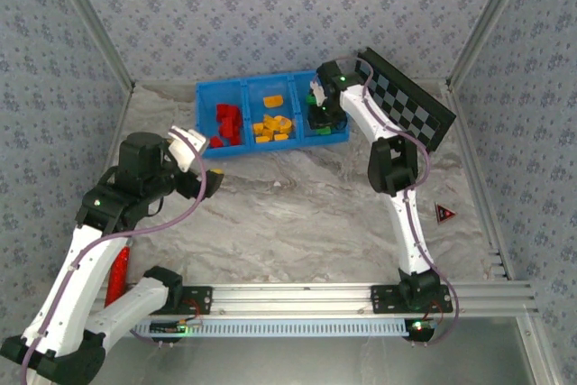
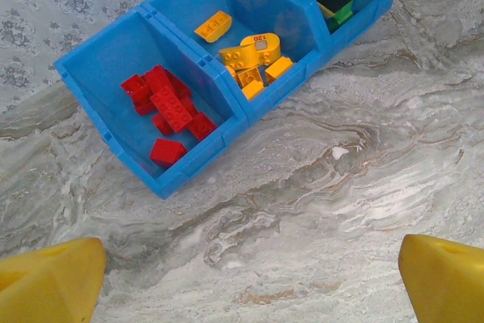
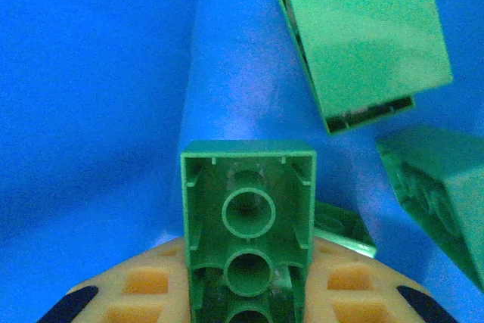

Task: Sort the legos into containers by color
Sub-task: Place the lego in the container, then reset both arms

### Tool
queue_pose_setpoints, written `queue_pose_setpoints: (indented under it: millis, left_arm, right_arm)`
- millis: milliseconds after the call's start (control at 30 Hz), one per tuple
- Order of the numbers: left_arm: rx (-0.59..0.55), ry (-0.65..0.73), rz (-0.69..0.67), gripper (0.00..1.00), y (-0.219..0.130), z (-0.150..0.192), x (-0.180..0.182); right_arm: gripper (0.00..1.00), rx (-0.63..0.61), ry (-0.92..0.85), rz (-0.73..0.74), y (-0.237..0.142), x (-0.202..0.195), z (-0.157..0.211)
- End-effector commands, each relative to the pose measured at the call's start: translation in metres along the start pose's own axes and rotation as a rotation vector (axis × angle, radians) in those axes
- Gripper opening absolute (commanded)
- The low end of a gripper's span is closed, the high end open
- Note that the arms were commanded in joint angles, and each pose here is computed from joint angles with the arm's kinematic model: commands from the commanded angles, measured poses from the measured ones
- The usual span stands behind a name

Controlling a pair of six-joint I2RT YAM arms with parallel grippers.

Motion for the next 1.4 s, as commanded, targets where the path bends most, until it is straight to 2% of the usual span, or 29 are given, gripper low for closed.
queue_pose_setpoints:
  millis: [0, 167, 333, 533, 700, 933, 1100, 1133, 1300, 1367]
  left_arm:
    - [-0.011, 0.008, 0.025, 0.99, -0.007, -0.007, -0.005]
    - [-0.006, 0.005, 0.029, 0.99, -0.004, -0.007, -0.005]
    - [-0.008, 0.006, 0.043, 0.99, -0.007, -0.008, -0.008]
    - [-0.023, 0.007, 0.049, 0.99, -0.009, -0.013, -0.008]
    - [-0.065, 0.008, 0.048, 0.99, -0.006, -0.034, -0.007]
    - [-0.151, 0.004, 0.036, 0.99, -0.008, -0.064, -0.004]
    - [-0.199, -0.023, 0.043, 0.99, -0.011, -0.080, -0.004]
    - [-0.238, -0.025, 0.037, 0.99, -0.013, -0.089, -0.003]
    - [-0.308, -0.032, -0.108, 0.99, -0.016, -0.098, 0.020]
    - [-0.336, -0.022, -0.178, 0.99, -0.020, -0.101, 0.032]
  right_arm:
    - [0.23, -0.049, 0.056, -0.036, 0.008, 0.003, -0.014]
    - [0.24, -0.041, 0.086, -0.077, 0.023, 0.007, -0.014]
    - [0.31, -0.040, 0.071, -0.090, 0.032, 0.012, -0.013]
    - [0.41, -0.078, 0.048, -0.077, 0.022, 0.013, -0.021]
    - [0.49, -0.112, 0.019, -0.066, 0.004, 0.015, -0.029]
    - [0.51, -0.189, -0.034, -0.036, -0.041, 0.022, -0.043]
    - [0.43, -0.243, -0.058, -0.044, -0.079, 0.029, -0.051]
    - [0.42, -0.247, -0.068, -0.051, -0.087, 0.031, -0.051]
    - [0.40, -0.246, -0.150, -0.022, -0.130, 0.038, -0.038]
    - [0.46, -0.235, -0.213, 0.021, -0.154, 0.037, -0.020]
Point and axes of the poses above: each hand's point on the last joint's axis, 136 mm out from that joint toward the fingers, its own y axis out along the fingers, its own x axis along the line the jaws close on, z = x × y, the point moved 1 cm from there along -y, back along the fingers, and after that the axes turned 9 degrees about -y, right-handed, at the moved point
